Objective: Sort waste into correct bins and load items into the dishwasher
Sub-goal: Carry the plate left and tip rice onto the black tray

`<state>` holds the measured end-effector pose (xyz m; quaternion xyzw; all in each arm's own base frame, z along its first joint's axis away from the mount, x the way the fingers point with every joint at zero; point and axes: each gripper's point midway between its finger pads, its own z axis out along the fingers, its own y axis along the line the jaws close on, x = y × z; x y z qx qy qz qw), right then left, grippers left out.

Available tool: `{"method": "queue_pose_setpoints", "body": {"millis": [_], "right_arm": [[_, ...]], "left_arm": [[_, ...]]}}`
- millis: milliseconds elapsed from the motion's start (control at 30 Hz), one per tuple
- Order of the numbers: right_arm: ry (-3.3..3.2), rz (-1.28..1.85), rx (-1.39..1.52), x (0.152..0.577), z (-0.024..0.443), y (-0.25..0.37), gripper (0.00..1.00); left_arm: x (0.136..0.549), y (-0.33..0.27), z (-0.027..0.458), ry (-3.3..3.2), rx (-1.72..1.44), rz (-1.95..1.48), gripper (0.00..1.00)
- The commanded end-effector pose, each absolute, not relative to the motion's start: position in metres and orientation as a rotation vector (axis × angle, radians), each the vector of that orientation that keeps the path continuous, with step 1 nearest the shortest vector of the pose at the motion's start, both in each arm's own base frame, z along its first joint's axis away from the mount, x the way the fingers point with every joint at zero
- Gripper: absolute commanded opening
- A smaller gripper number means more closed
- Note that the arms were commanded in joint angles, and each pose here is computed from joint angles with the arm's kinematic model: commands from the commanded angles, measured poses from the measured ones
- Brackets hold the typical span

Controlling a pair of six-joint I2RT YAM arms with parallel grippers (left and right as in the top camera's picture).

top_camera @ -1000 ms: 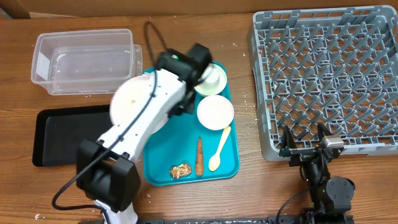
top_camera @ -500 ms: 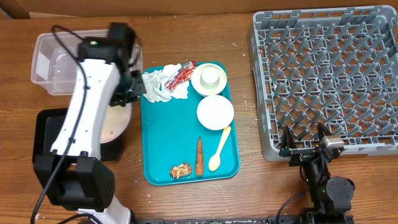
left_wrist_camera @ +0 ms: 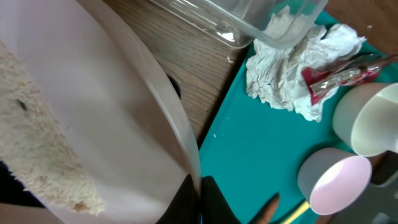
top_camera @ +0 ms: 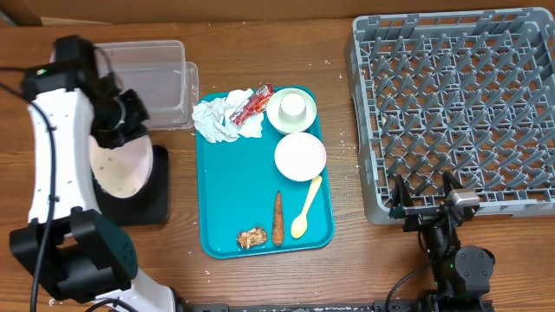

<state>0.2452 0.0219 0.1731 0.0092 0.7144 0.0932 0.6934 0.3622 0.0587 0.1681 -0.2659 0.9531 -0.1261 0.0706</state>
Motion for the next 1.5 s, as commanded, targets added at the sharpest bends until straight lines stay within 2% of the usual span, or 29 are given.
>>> {"method": "queue_pose_setpoints", "body": {"millis": [0, 200, 333, 633, 1133, 1467], "right_arm": [[1.593, 0.201, 0.022, 0.246, 0.171, 0.021, 1.00], [1.593, 0.201, 0.022, 0.246, 0.171, 0.021, 1.00], [1.593, 0.201, 0.022, 0.246, 0.171, 0.021, 1.00], [1.593, 0.201, 0.022, 0.246, 0.171, 0.021, 1.00], [1.593, 0.201, 0.022, 0.246, 0.171, 0.021, 1.00], [1.593, 0.201, 0.022, 0.246, 0.171, 0.021, 1.00]], "left_arm": [[0.359, 0.052, 0.172, 2.815, -0.753, -0.615, 0.04], [0.356, 0.064, 0.151, 2.739, -0.804, -0.785, 0.04], [0.356, 0.073, 0.154, 2.690, -0.804, -0.846, 0.04], [0.356, 0.084, 0.180, 2.500, -0.761, -1.098, 0.04], [0.333, 0.104, 0.215, 2.260, -0.803, -1.360, 0.04], [0.323, 0.131, 0.221, 2.159, -0.869, -1.357, 0.04]]}}
